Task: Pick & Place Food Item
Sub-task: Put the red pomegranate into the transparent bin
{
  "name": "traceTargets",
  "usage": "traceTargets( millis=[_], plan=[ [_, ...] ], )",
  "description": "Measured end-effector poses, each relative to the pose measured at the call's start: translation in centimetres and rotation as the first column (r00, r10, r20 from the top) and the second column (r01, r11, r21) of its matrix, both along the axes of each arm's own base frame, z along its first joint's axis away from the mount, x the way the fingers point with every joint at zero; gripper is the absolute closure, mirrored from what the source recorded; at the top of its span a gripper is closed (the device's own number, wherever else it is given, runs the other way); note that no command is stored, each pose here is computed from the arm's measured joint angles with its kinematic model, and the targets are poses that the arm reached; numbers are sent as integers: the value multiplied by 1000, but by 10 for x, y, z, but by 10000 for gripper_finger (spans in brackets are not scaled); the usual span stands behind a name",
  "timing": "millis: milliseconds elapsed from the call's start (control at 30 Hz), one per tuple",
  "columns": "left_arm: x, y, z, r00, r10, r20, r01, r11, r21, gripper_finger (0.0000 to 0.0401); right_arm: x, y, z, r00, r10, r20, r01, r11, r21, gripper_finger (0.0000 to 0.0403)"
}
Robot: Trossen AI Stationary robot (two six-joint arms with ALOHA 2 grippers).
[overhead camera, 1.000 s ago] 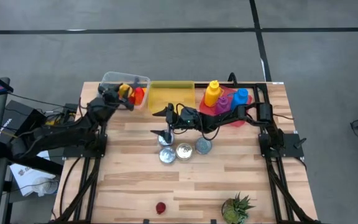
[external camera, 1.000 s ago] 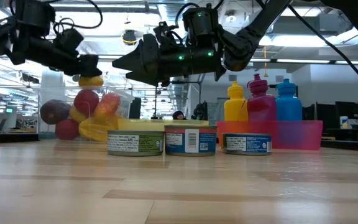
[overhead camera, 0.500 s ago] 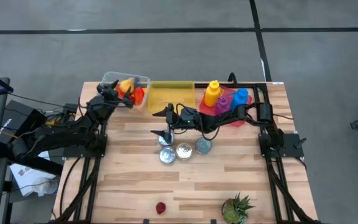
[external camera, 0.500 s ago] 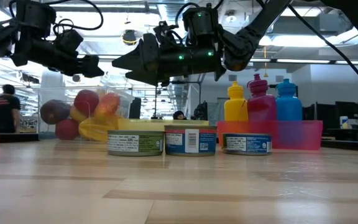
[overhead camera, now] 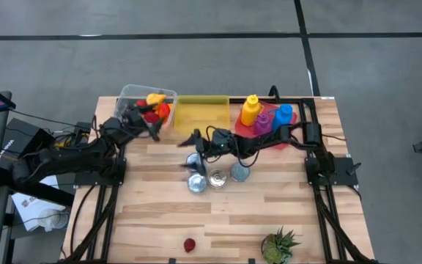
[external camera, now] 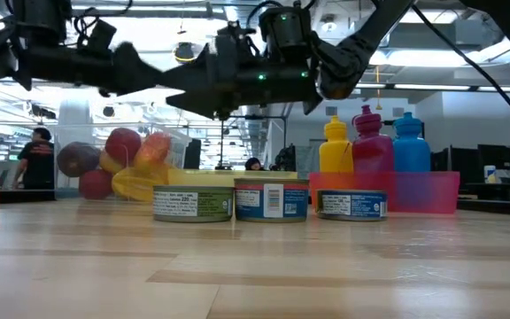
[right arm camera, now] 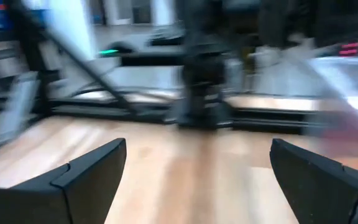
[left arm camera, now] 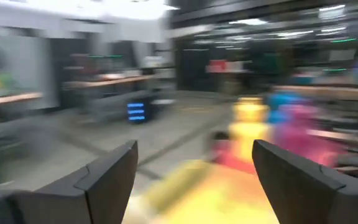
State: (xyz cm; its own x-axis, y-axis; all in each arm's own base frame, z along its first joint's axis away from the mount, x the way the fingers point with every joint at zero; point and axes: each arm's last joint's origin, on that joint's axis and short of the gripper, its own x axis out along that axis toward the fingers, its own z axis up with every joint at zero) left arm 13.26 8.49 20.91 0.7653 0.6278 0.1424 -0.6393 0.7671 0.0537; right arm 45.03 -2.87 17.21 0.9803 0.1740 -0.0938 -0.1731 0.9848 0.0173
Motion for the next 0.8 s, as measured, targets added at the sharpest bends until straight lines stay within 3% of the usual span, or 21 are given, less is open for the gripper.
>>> traceTargets(
  millis=[100, 167, 267, 367, 500, 633, 700, 800],
  plan=[
    [8, -13, -2, 977, -212, -10, 211, 977, -23, 103, -1, 18, -5, 991, 118, -59, -118, 993, 17, 21],
    [13, -22, -5, 936, -350, -28, 349, 936, -53, 107, -2, 32, -11, 977, 181, -112, -180, 984, 19, 21],
    [19, -39, -12, 836, -543, -73, 535, 838, -109, 112, -5, 54, -16, 961, 198, -193, -204, 979, -16, 21],
    [22, -57, -19, 717, -688, -113, 668, 724, -174, 114, -10, 73, -12, 964, 115, -239, -144, 984, -109, 21],
    [24, -82, -26, 588, -795, -150, 762, 606, -228, 116, -20, 92, 0, 956, 4, -295, -80, 966, -246, 21],
    [22, -108, -29, 471, -866, -170, 830, 500, -248, 116, -34, 110, 11, 929, -18, -370, -97, 953, -288, 21],
    [21, -121, -31, 435, -881, -186, 845, 470, -254, 116, -42, 119, 18, 915, -32, -402, -100, 948, -303, 21],
    [18, -139, -35, 411, -883, -226, 847, 462, -264, 116, -52, 128, 22, 891, -94, -445, -69, 939, -336, 21]
  ],
)
